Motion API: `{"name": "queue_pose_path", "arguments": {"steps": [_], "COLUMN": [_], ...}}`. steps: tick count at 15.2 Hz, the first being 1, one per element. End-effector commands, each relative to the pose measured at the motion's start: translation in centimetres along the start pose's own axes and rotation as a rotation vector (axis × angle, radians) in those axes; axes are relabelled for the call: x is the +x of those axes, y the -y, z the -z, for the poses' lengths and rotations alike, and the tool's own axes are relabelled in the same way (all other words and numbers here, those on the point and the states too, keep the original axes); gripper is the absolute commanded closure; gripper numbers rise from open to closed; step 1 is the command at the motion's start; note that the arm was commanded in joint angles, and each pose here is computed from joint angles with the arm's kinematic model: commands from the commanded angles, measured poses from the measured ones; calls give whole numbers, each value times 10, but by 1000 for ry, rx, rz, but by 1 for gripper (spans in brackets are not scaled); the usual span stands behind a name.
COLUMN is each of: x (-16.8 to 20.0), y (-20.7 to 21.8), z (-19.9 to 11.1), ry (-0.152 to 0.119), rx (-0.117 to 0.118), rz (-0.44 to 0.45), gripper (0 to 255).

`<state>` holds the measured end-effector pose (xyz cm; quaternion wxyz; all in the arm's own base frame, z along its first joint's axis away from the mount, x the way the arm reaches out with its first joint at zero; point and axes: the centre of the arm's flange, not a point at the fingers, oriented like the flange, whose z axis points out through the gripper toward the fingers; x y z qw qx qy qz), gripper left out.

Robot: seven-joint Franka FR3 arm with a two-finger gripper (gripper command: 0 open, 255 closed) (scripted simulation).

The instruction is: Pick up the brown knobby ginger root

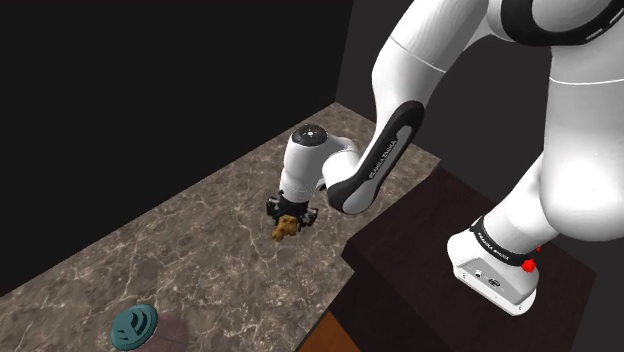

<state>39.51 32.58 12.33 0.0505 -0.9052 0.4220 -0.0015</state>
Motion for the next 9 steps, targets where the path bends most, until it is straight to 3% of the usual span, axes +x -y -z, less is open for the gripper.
{"name": "queue_pose_path", "arguments": {"steps": [1, 9], "x": [0, -1], "y": [2, 5], "z": [10, 42], "ry": [0, 0], "rx": [0, 0], "rz": [0, 0], "gripper": [255, 255]}}
